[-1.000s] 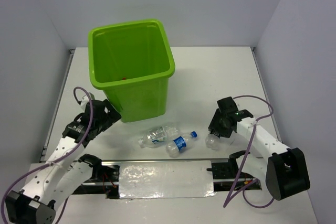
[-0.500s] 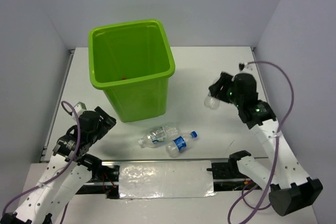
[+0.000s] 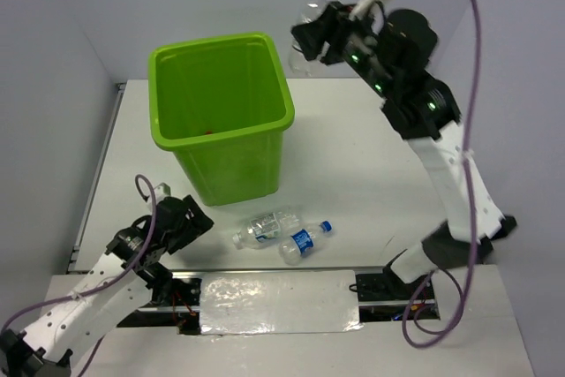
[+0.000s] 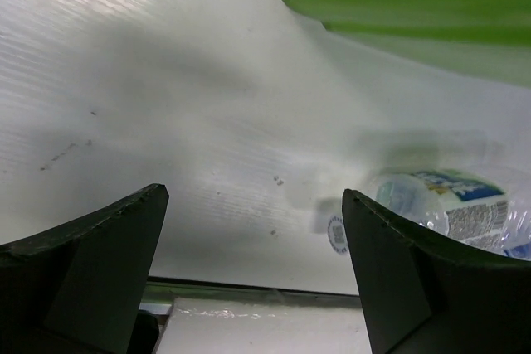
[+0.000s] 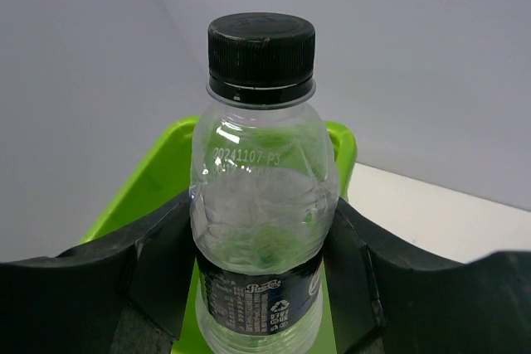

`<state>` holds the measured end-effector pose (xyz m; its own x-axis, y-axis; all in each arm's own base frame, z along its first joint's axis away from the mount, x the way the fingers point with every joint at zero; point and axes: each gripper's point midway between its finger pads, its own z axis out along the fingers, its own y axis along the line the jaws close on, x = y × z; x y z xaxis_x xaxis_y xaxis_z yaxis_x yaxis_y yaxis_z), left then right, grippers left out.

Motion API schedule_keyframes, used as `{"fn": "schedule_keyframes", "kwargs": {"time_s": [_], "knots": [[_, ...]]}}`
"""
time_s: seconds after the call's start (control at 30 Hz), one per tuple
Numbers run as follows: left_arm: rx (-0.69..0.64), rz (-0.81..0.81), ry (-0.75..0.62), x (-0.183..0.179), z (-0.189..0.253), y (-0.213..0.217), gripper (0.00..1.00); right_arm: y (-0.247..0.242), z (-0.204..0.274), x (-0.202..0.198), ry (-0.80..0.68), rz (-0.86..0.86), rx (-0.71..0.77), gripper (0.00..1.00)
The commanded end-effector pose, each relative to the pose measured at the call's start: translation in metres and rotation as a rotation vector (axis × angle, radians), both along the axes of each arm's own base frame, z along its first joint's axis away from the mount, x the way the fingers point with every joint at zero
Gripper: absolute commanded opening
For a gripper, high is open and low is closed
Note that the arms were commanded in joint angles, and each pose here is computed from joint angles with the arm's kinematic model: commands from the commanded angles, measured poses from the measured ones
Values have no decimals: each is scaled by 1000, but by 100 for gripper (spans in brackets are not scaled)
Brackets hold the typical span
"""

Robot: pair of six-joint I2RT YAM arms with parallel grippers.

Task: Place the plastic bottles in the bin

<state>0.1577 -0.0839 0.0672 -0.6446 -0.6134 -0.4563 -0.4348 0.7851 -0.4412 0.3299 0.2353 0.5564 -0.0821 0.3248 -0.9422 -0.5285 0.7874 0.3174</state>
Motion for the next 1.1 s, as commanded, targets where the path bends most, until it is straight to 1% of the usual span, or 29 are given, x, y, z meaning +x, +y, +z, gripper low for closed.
{"fn": "schedule_keyframes", "kwargs": {"time_s": [0.0, 0.07, 0.1, 0.13, 0.17, 0.2, 0.27, 0.3, 0.33, 0.37, 0.4, 0.47, 0.5, 0.53, 0.57, 0.67, 0.73, 0.77, 0.8, 0.83, 0.87, 0.9, 0.93, 0.97, 1.0, 1.03, 1.07], "knots": [[-36, -19, -43, 7, 11, -20, 99, 40, -39, 26, 62, 45, -176, 33], [-35, -17, -52, 6, 12, -24, 99, 63, -42, 35, 54, 95, -172, 35], [-34, -50, -47, 2, 10, -32, 99, 74, -44, 33, 43, 127, -179, 37], [-27, -50, -49, 1, 9, -34, 99, 89, -46, 28, 28, 190, -185, 39], [-38, -50, -47, 0, 9, -38, 99, 97, -51, 29, 21, 204, -200, 41], [-28, -87, -35, -6, 6, -45, 99, 111, -59, 29, 20, 230, -218, 44], [-16, -79, -31, -10, 5, -48, 99, 125, -65, 30, -8, 250, -254, 47], [5, -113, -16, -18, 2, -53, 99, 137, -77, 31, 3, 265, -278, 52], [12, -113, -11, -21, 1, -54, 99, 141, -85, 32, 17, 272, -297, 55], [20, -115, -28, -20, 5, -57, 99, 143, -84, 32, 13, 275, -304, 62], [39, -155, -26, -26, 3, -63, 99, 145, -90, 33, 24, 280, -317, 67], [39, -170, -34, -30, 2, -72, 99, 150, -106, 33, 54, 306, -344, 84], [72, -211, -41, -34, 0, -77, 99, 151, -110, 31, 61, 313, -353, 100], [106, -232, -48, -38, 0, -80, 99, 149, -114, 30, 68, 318, -362, 100], [101, -247, -49, -40, 5, -83, 99, 147, -116, 29, 70, 315, -367, 100], [202, -254, -89, -40, 17, -79, 99, 138, -113, 21, 69, 312, -378, 100], [214, -263, -119, -41, 26, -80, 99, 132, -110, 15, 66, 313, -388, 100], [217, -295, -140, -41, 33, -84, 99, 127, -104, 9, 59, 315, -384, 100], [184, -336, -173, -42, 40, -96, 99, 123, -103, 6, 62, 317, -387, 100], [215, -422, -204, -42, 43, -101, 99, 119, -109, 1, 84, 324, -405, 100], [201, -494, -235, -44, 48, -112, 99, 107, -100, -6, 79, 312, -390, 100], [126, -544, -285, -44, 59, -135, 99, 100, -101, -10, 90, 307, -389, 100], [157, -674, -304, -50, 57, -142, 99, 96, -117, -13, 125, 311, -407, 100], [151, -741, -330, -52, 59, -151, 99, 79, -101, -26, 104, 298, -369, 100], [152, -814, -380, -53, 65, -163, 99, 70, -98, -28, 94, 282, -346, 100], [151, -857, -382, -56, 67, -168, 99, 63, -123, -28, 146, 266, -360, 100], [178, -881, -387, -56, 65, -171, 99, 54, -123, -33, 151, 253, -343, 100]]}}
